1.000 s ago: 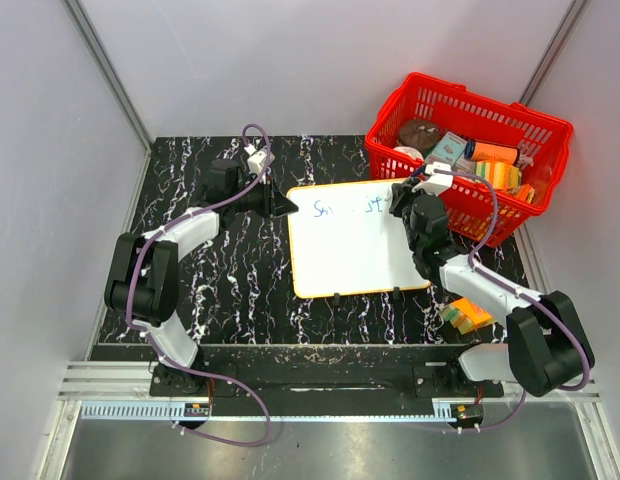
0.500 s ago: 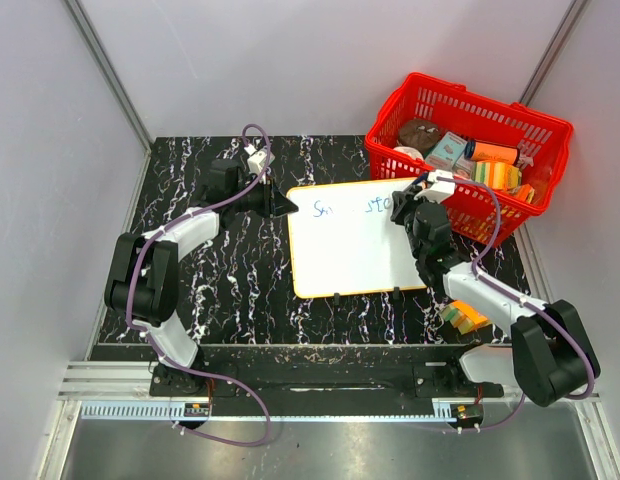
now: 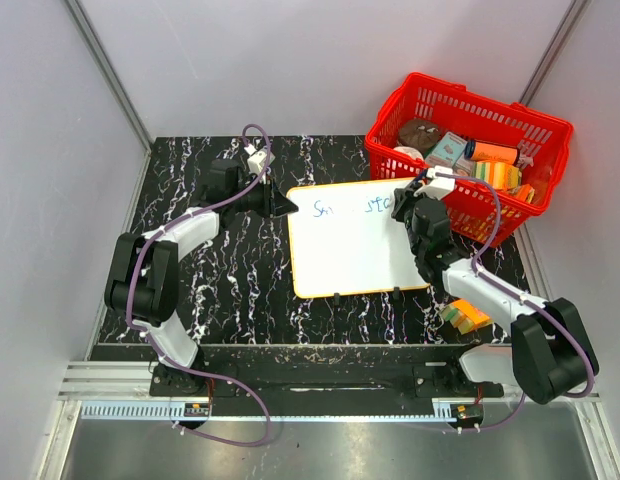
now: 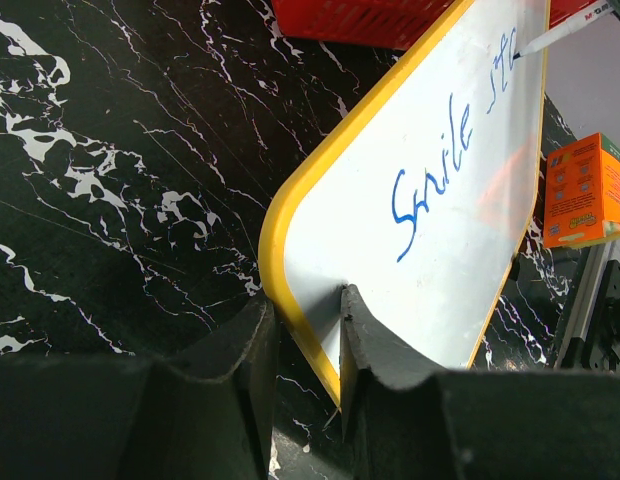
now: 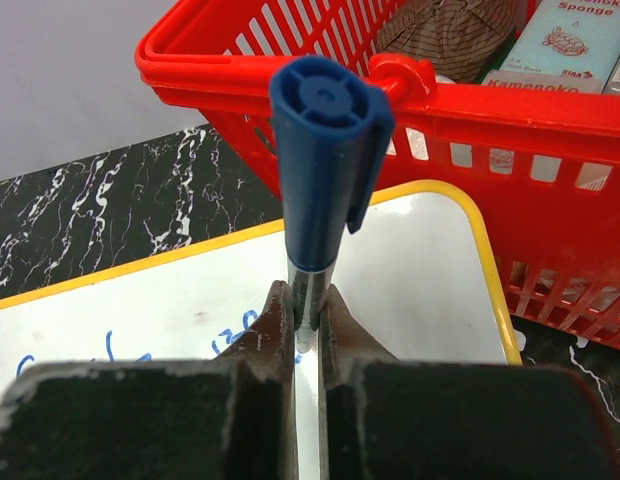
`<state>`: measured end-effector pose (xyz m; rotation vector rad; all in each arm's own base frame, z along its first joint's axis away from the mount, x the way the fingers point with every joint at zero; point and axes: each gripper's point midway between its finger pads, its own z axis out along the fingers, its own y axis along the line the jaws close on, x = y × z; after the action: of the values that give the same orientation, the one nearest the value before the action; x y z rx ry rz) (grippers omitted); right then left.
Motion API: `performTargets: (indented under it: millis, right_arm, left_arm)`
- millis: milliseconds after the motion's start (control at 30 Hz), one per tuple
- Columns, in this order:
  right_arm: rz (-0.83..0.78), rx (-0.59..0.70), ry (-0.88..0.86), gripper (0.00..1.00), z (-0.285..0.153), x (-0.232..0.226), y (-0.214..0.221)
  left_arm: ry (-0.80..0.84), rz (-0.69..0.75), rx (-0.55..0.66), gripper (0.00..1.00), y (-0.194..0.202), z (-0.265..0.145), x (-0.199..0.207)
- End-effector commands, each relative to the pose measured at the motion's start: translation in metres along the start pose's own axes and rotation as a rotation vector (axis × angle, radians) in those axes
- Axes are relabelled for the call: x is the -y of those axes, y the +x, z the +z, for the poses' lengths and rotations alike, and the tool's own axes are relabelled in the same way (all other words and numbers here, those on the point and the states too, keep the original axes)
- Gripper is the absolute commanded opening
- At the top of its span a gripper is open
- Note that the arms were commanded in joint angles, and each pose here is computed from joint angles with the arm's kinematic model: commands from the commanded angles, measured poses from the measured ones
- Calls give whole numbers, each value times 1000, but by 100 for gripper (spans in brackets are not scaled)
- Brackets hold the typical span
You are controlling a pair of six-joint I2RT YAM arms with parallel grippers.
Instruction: Write a sentence on the whiteboard
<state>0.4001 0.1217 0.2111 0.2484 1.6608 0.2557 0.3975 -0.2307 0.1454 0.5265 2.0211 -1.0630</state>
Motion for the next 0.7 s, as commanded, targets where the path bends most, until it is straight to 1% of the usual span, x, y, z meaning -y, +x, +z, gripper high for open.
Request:
performTargets:
  millis: [0,667]
  right_arm:
    - [-20,39,50,0,8,5,-18]
    - [-22,71,40,0,11,1,-26]
  left_arm:
    - [-107,69,-171,0,62,16,-24]
    - [-107,72,-173,0,62,16,-24]
